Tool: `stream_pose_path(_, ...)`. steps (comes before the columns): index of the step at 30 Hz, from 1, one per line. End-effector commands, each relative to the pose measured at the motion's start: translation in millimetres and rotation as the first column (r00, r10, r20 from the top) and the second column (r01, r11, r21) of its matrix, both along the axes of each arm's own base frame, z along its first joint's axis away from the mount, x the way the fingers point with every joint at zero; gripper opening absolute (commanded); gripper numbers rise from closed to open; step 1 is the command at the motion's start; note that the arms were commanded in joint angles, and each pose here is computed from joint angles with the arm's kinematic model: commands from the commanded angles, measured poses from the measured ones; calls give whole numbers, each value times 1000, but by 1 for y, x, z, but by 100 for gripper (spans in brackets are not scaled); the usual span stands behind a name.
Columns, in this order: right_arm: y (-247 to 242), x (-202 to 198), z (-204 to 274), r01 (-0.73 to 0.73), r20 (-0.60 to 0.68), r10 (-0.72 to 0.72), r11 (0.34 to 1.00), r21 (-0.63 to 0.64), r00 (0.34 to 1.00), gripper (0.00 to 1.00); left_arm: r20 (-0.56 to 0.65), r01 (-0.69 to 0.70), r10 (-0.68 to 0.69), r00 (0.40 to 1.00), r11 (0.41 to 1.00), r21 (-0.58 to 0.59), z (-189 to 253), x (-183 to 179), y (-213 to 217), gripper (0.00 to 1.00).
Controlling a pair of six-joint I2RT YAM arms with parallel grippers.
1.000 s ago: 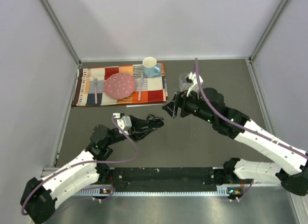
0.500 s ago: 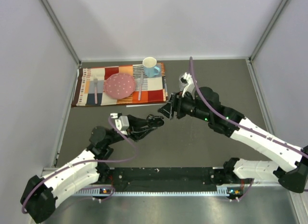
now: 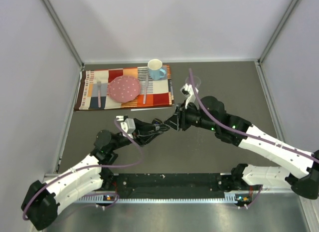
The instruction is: Insert the wireless bluetooth earbuds into the charging case
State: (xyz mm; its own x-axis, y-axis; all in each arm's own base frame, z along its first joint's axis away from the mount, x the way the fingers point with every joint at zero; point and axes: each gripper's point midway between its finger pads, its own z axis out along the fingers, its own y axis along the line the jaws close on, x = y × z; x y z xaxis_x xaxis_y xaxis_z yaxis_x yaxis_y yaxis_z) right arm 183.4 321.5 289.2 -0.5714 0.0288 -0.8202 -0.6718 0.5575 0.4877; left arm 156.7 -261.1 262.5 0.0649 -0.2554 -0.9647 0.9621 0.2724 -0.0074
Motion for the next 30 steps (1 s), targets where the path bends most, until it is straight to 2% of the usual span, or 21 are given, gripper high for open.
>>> stream_pose_path(1, -1, -25, -10, -71, 26, 72, 997, -36, 997, 33, 49, -32, 35, 998, 997, -73, 24, 3, 4, 0)
stream_pose_path(4, -3, -29, -17, -68, 11, 68, 997, -40, 998, 26, 43, -44, 47, 998, 996, -72, 24, 5, 5, 0)
stream_pose_path(6, -4, -29, -22, -57, -2, 57, 997, -45, 998, 27, 34, -43, 46, 998, 997, -69, 23, 5, 4, 0)
stream_pose_path(8, -9, -23, -25, -10, 0, 10, 999, -47, 1000, 35, 26, -41, 43, 999, 997, -58, 21, 5, 4, 0)
stream_pose_path(9, -16, -14, -26, 64, 1, -64, 997, -49, 998, 41, 24, -42, 43, 999, 998, -55, 23, 6, 3, 0)
stream_pose_path(11, -30, -5, -31, 165, -6, -165, 985, -53, 986, 48, -18, -47, 46, 999, 999, -19, 16, 8, 2, 0)
stream_pose_path(12, -42, 6, -32, 267, -10, -268, 963, -43, 963, 55, -36, -45, 45, 998, 999, -2, 12, 9, 1, 0)
stream_pose_path(15, -70, 17, -32, 425, -31, -425, 905, 7, 905, 65, -113, -55, 61, 992, 997, 55, -1, 13, 0, 0)
stream_pose_path(20, -104, 25, -43, 537, -72, -534, 843, 29, 842, 69, -328, -99, 148, 933, 982, 161, -33, 27, 0, 0)
stream_pose_path(25, -108, 29, -72, 509, -203, -499, 861, -3, 843, 72, -535, -35, 153, 831, 974, 224, -67, 32, -15, 0)
stream_pose_path(30, -109, 28, -87, 499, -226, -493, 866, -37, 840, 73, -659, -26, 188, 728, 969, 247, -88, 40, -24, 0)
